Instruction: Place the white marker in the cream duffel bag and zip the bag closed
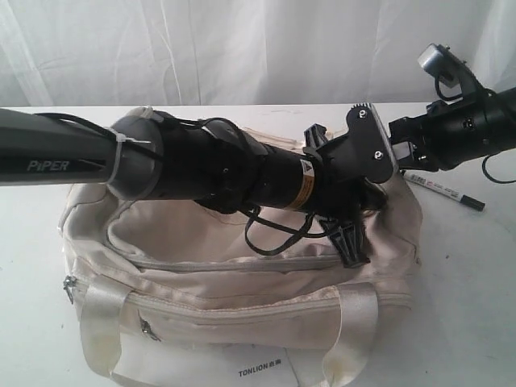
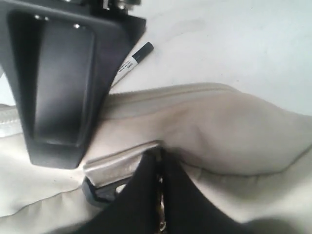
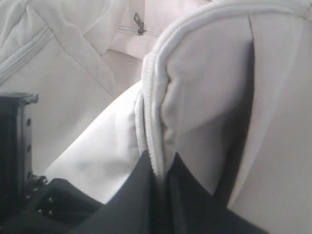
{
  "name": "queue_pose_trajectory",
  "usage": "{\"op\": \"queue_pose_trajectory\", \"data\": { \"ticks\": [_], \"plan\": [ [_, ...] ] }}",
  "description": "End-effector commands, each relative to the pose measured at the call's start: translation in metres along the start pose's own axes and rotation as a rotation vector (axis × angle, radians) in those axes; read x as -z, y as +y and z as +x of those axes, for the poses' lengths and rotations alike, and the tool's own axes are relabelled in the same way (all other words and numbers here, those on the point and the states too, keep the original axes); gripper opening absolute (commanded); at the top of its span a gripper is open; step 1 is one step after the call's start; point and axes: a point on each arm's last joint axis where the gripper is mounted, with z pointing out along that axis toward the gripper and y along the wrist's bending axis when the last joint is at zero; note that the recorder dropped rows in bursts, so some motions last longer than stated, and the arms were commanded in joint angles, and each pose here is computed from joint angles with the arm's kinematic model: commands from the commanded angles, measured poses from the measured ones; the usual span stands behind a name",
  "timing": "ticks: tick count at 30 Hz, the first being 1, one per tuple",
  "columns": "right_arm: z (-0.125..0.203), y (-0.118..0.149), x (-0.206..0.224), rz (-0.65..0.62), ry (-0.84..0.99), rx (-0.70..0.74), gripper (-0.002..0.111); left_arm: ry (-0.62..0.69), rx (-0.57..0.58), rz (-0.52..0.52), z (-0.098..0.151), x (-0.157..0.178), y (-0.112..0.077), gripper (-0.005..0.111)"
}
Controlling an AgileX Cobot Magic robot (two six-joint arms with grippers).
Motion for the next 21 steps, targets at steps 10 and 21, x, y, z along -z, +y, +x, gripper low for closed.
{"op": "queue_pose_trajectory", "data": {
  "ticks": [10,21],
  "plan": [
    [-0.016,0.001,0.007,0.039,-0.077,0.026,0.0,-0.041,-0.013,0.045,-0.012,0.063,-0.019,0.0],
    [-0.036,-0.01,0.013,0.171,-0.175,0.01,0.0,-0.165,0.019,0.174,-0.034,0.086,-0.029,0.0]
  ]
}}
